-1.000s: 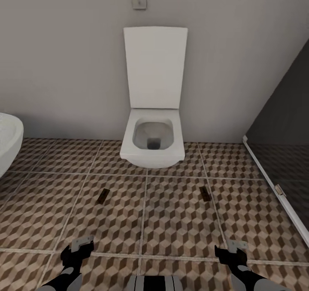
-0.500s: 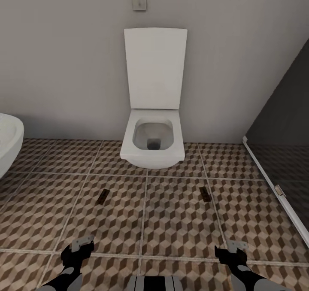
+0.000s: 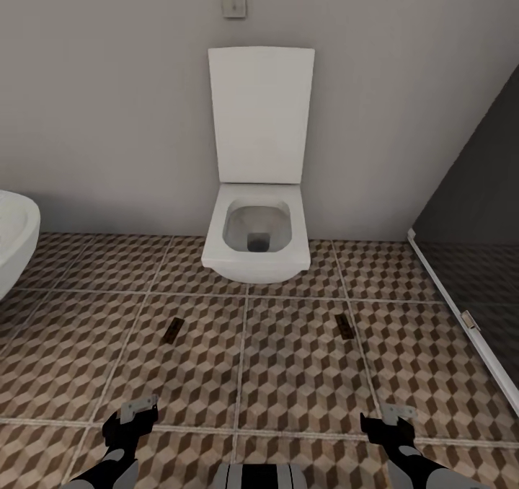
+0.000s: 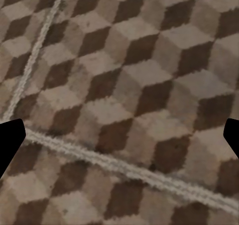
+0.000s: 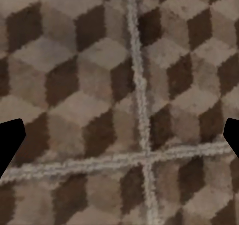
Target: Take the four mousetraps from the cabinet in the bathroom and place them on the bathroom floor. Make sure all four end up on the same floor surface, and ensure that at least two of them are either under or directly next to the same bathroom sink.
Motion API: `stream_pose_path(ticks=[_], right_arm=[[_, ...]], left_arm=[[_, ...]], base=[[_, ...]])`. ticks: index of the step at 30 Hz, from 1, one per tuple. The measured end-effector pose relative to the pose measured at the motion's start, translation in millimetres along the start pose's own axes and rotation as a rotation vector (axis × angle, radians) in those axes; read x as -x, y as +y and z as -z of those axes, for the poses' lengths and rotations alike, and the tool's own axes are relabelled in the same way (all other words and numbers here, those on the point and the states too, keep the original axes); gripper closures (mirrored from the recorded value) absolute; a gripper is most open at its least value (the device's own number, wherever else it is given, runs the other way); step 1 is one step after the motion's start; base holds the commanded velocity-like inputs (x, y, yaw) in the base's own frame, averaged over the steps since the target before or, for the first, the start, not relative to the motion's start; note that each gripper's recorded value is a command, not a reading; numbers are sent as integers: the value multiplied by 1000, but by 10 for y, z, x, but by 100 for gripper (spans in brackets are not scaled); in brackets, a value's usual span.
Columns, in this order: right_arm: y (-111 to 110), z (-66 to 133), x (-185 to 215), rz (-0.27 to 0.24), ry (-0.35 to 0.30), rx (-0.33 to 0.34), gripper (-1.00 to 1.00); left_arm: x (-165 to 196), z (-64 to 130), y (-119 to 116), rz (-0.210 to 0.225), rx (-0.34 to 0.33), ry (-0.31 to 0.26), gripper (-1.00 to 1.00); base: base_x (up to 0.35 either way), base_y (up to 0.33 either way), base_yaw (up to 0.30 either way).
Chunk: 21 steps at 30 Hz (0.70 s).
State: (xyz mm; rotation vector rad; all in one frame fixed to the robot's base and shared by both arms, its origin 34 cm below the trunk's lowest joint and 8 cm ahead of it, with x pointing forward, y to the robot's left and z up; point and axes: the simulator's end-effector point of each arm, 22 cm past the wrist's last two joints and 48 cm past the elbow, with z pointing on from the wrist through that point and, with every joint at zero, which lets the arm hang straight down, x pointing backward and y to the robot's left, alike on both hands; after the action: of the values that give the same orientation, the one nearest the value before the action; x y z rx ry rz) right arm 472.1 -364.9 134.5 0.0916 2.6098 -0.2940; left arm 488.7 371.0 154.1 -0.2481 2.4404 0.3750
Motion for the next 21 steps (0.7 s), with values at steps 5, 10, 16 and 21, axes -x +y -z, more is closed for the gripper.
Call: stream_pose_path(ticks=[5, 10, 16, 21], right_arm=[[26, 2, -1, 0, 0, 3, -100], [33, 3, -2, -1, 0, 4, -100], [27, 3, -2, -1, 0, 2, -100], [27, 3, -2, -1, 0, 2, -100]], left_arm=[[-1, 1, -6, 0, -1, 0, -100], [-1, 2, -11, 0, -2, 0, -100], [2, 1, -13, 1, -2, -1, -100], [-5, 10, -54, 3, -7, 1, -100]], base=[[0, 0, 0], [0, 0, 0], [0, 0, 0], [0, 0, 0]])
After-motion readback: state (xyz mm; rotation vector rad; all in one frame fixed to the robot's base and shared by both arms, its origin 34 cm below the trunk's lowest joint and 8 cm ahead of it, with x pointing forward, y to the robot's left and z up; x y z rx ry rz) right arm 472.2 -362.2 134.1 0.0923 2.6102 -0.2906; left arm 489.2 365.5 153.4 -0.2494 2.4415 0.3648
